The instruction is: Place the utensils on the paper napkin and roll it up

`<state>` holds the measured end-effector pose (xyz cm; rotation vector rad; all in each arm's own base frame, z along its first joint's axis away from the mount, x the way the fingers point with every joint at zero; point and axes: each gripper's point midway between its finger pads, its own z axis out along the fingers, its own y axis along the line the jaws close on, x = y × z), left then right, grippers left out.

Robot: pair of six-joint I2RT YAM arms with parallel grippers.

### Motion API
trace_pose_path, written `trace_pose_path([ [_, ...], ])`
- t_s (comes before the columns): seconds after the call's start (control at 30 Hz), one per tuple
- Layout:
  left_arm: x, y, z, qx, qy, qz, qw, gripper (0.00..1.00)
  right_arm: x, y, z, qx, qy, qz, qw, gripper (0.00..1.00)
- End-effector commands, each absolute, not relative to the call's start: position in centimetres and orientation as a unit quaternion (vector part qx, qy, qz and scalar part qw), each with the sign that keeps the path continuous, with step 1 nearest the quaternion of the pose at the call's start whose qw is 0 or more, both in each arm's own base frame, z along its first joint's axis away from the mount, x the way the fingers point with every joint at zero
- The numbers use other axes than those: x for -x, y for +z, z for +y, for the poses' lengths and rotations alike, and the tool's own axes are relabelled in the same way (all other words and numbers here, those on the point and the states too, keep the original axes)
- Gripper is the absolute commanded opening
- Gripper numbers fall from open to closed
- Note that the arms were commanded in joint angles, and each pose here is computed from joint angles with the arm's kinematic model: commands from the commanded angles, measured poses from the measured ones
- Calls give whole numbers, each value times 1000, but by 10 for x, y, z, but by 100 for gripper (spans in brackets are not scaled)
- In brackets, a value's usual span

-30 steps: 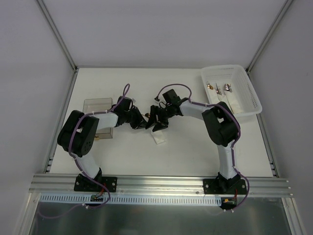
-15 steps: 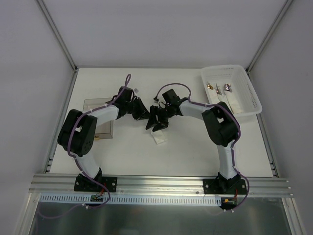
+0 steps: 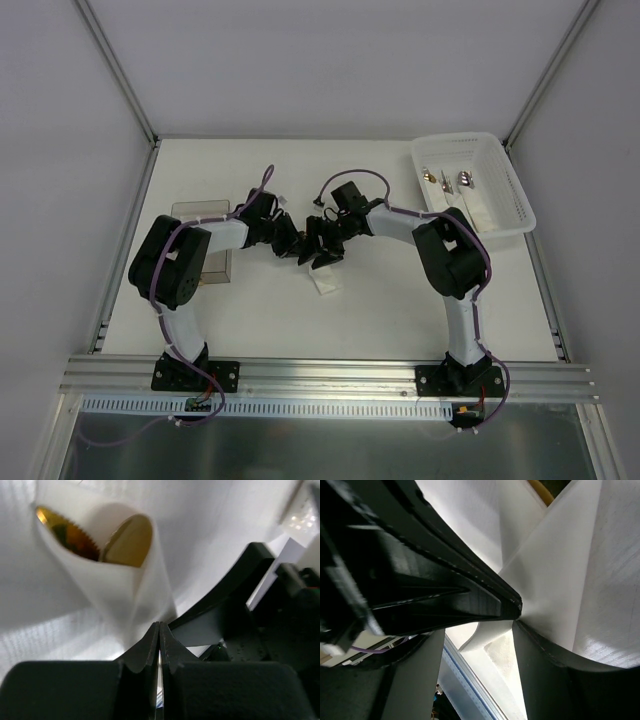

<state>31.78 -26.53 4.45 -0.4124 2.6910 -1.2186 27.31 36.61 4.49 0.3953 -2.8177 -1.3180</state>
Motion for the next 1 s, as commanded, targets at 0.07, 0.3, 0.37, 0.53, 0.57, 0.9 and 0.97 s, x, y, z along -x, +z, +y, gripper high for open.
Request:
trace_pose_path([
  [0.07,-286,27,-264,135,-401,905,37,0,-261,1,341,-120,-346,-930,29,61],
  [0.3,-277,7,-257,153,-379,912,17,0,-259,17,345,-124,-364,-922,29,59],
  [0.37,-278,7,-257,154,-378,912,17,0,-260,27,347,-131,-375,-917,22,57],
  [0.53,-279,5,-255,155,-370,916,19,0,-263,61,355,-159,-410,-898,-2,47],
  [0.57,-279,4,-255,156,-368,916,20,0,-263,68,357,-164,-423,-891,-1,45],
  [0.9,-280,4,-254,152,-365,918,22,0,-270,91,347,-195,-471,-860,-16,15],
  [0.97,-281,6,-254,149,-366,918,26,0,-269,87,345,-201,-468,-860,-17,12],
])
